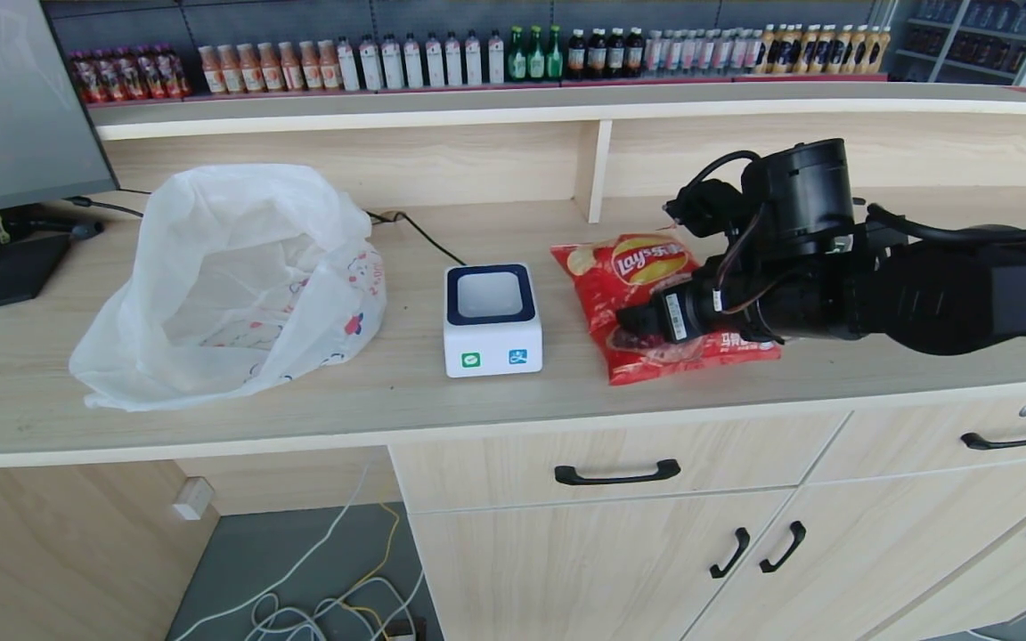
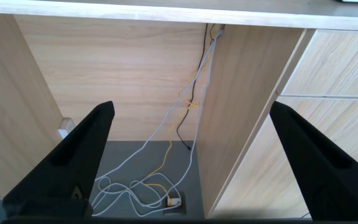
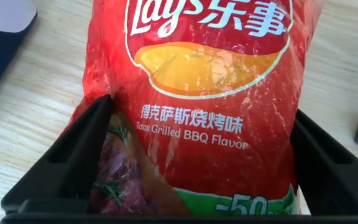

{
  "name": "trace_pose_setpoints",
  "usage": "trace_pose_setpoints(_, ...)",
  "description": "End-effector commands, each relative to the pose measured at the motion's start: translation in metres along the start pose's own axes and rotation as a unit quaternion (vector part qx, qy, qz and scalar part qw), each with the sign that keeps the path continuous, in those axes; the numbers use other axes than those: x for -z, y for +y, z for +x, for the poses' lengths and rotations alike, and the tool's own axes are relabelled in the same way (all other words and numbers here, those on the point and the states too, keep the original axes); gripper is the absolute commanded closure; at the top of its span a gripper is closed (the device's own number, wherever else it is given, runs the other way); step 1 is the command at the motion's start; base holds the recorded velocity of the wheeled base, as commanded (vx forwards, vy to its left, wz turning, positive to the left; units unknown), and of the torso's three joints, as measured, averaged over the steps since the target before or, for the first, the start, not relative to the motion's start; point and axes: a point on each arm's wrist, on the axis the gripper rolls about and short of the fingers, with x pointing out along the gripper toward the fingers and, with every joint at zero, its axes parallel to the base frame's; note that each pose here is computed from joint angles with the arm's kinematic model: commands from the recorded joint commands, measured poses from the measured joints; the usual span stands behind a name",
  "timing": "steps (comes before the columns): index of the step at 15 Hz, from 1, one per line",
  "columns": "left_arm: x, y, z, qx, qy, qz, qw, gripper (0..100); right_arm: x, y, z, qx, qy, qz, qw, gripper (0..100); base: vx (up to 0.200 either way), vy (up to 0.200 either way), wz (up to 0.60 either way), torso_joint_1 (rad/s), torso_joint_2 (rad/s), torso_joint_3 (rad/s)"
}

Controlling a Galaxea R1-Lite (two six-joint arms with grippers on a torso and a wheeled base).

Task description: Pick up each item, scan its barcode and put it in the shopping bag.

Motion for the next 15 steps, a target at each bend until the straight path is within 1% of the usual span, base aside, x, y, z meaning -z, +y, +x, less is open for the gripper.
trace_pose_setpoints(1, 0.0, 0.0, 0.0, 0.0, 0.0, 0.0, 1.0, 0, 0.002, -0.003, 0.004, 0.005, 0.003, 0.002, 1.0, 0, 0.0, 0.0, 0.0, 0.0, 0.0, 0.0)
trace_pose_setpoints(4, 0.0, 0.0, 0.0, 0.0, 0.0, 0.0, 1.0, 0, 0.005, -0.009, 0.008, 0.013, 0.008, 0.017, 1.0, 0, 0.0, 0.0, 0.0, 0.0, 0.0, 0.0)
trace_pose_setpoints(7, 0.0, 0.0, 0.0, 0.0, 0.0, 0.0, 1.0, 0, 0.005, -0.009, 0.009, 0.011, 0.006, 0.024, 1.0, 0, 0.0, 0.0, 0.0, 0.0, 0.0, 0.0)
trace_pose_setpoints(8, 0.0, 0.0, 0.0, 0.0, 0.0, 0.0, 1.0, 0, 0.004, -0.009, 0.008, 0.006, 0.004, 0.025, 1.0, 100, 0.0, 0.0, 0.0, 0.0, 0.0, 0.0)
trace_pose_setpoints(10, 0.0, 0.0, 0.0, 0.0, 0.0, 0.0, 1.0, 0, 0.003, -0.009, 0.007, 0.004, 0.002, 0.025, 1.0, 100, 0.0, 0.0, 0.0, 0.0, 0.0, 0.0)
trace_pose_setpoints(15, 0.0, 0.0, 0.0, 0.0, 0.0, 0.0, 1.0, 0, -0.006, -0.011, -0.002, 0.006, -0.033, 0.031, 0.999, 100, 0.0, 0.0, 0.0, 0.0, 0.0, 0.0)
